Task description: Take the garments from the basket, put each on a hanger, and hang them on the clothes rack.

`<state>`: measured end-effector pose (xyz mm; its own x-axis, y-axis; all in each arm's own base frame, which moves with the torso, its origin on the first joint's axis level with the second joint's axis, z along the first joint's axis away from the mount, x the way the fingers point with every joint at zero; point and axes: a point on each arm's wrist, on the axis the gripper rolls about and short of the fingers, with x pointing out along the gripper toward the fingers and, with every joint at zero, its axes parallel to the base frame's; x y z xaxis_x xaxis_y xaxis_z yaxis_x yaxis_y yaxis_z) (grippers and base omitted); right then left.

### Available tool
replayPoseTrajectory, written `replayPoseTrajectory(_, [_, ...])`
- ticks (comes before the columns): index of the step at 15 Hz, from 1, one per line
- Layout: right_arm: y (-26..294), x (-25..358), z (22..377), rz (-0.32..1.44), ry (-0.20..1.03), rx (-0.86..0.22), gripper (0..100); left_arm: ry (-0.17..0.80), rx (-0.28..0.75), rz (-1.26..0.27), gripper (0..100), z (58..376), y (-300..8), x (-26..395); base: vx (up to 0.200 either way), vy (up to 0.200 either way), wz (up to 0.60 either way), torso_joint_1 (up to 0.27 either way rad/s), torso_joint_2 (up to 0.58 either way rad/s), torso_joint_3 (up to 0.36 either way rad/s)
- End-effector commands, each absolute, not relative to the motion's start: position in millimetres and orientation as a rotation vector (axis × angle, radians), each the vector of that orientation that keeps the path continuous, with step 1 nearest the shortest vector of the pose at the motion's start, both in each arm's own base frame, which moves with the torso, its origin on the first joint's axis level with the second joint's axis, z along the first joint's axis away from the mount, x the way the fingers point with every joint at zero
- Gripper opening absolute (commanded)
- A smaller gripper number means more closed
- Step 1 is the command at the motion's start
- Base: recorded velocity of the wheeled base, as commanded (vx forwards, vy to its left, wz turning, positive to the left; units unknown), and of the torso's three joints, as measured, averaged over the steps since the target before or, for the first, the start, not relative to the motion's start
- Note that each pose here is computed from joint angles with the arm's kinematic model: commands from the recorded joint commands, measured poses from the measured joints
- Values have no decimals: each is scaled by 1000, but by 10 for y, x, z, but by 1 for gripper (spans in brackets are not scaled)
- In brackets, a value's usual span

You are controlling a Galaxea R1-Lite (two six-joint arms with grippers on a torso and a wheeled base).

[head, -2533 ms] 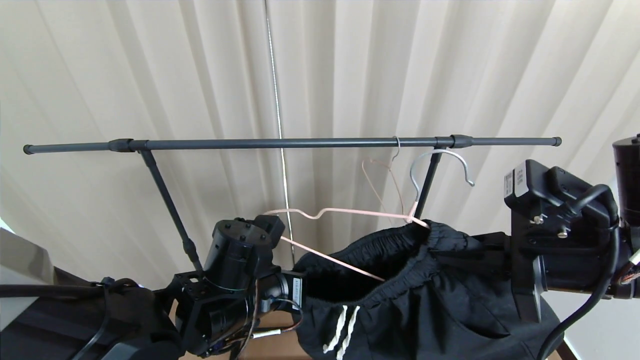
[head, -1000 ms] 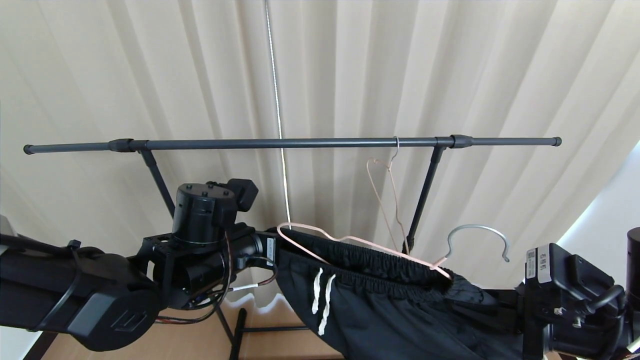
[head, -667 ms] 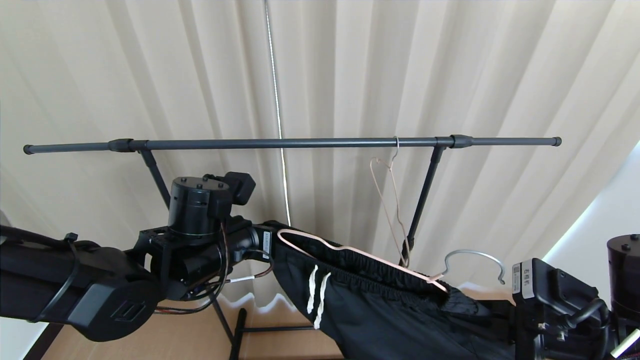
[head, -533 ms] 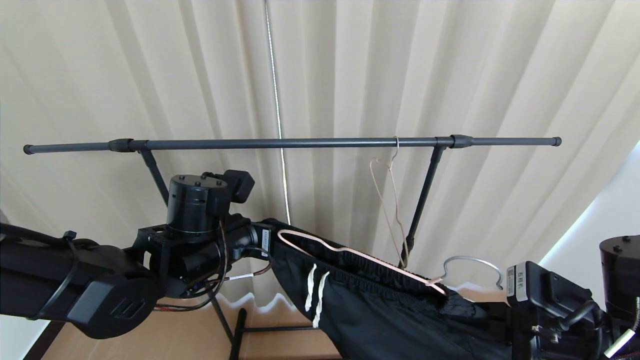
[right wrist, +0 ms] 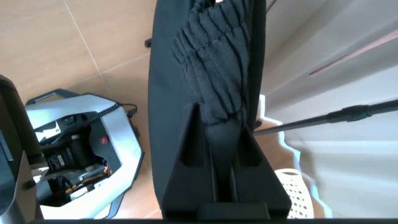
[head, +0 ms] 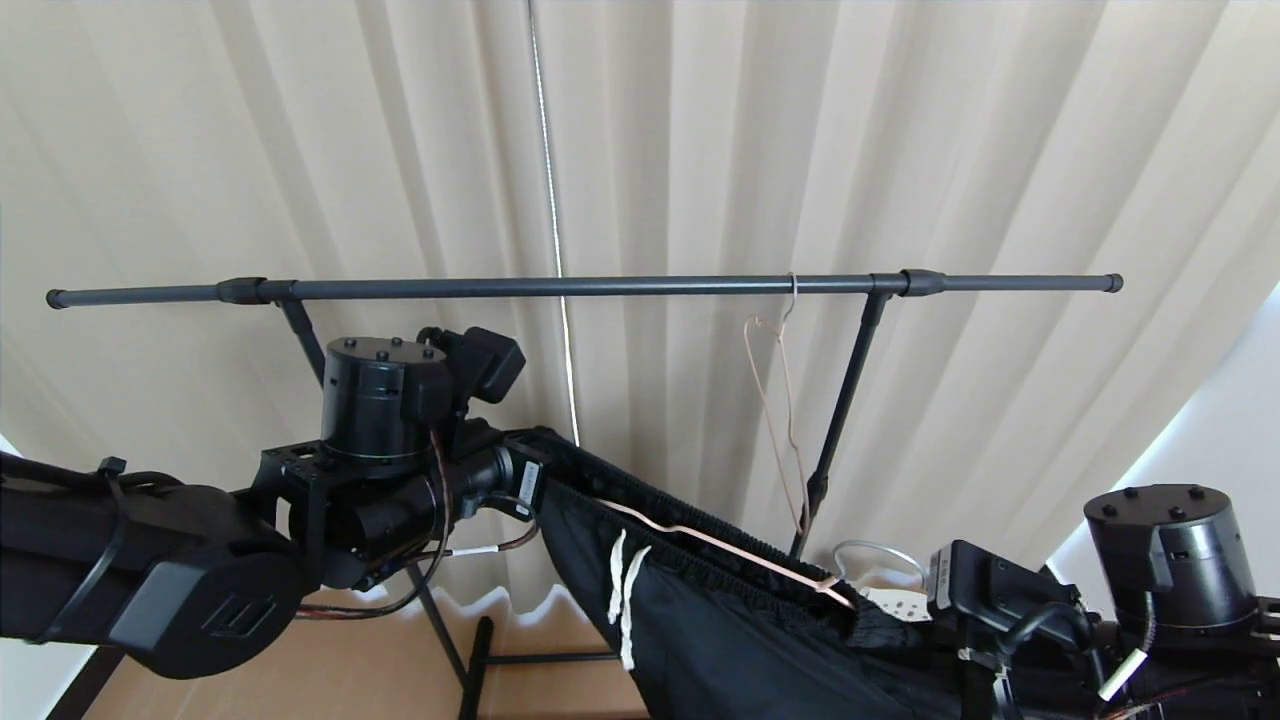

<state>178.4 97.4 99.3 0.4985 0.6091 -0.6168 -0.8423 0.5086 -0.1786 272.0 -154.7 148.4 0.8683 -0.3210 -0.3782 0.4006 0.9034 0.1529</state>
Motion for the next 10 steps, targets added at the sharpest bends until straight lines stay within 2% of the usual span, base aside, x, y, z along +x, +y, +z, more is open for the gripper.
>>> replayPoseTrajectory(1, [1000,1840,929,913,559,-506,0,320,246,-391,0,1573,-1582,2678,0,0,0,0,0,0])
replayPoseTrajectory(4, [1025,1897,885,884,589,-507,0,297,294,-421,0,1757,-1733,2638,0,0,0,0,0,0])
replayPoseTrajectory(10, [1061,1970,926,854,598,-440,0,375,348,-541,0,2255,-2028,2397,0,0,0,0,0,0])
